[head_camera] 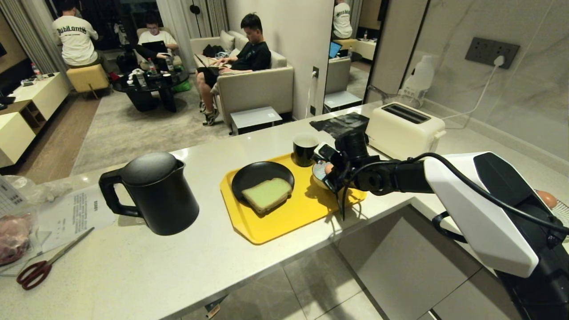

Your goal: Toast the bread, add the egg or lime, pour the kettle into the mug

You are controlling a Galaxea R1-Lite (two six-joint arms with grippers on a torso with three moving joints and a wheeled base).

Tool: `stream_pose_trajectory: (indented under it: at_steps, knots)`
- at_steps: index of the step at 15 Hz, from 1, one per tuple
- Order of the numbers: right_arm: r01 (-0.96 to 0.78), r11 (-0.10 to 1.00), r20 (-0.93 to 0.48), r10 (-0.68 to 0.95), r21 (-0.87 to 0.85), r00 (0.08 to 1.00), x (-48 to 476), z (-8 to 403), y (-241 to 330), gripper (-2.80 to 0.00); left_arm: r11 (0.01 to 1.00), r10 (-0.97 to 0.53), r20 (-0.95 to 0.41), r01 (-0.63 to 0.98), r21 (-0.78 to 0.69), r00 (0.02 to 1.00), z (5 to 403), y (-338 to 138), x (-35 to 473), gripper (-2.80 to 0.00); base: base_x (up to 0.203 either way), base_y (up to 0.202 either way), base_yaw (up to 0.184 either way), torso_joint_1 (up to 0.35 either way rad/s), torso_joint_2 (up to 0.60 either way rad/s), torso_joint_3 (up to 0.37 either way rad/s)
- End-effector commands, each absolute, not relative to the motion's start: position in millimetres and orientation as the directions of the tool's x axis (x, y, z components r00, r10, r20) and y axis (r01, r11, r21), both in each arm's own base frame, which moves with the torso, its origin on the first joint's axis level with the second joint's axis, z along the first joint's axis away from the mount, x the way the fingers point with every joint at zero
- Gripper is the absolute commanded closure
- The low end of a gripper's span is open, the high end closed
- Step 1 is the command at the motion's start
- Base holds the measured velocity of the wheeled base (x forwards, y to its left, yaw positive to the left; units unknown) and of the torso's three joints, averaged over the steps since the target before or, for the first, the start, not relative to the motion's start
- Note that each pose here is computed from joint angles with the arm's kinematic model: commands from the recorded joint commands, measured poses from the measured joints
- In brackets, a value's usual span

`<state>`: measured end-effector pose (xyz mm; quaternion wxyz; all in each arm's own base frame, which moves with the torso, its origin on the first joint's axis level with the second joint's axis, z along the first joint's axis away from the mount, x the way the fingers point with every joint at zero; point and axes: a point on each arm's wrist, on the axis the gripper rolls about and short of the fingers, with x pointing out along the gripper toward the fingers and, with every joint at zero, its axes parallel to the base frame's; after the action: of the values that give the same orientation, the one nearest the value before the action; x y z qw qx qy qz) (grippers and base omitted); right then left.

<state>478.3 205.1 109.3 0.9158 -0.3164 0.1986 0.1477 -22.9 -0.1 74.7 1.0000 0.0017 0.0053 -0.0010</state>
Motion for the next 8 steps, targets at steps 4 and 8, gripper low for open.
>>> stream_pose_trajectory:
  at_steps: [4,8]
  knots:
    - [-0.394,0.755,-0.46,0.139,-0.525,0.877,479.6,107.7,202.8,0.0,1.0,-0.002,-0.008,0.002,0.003,1.0,74.6,-0.1,-23.2,0.0,0.0,0.0,0.0,0.0,0.0,0.0]
    - [-0.384,0.759,-0.444,0.139,-0.527,0.885,478.1,116.5,202.0,0.0,1.0,-0.002,-0.008,0.002,0.003,1.0,74.6,-0.1,-23.2,0.0,0.0,0.0,0.0,0.0,0.0,0.0]
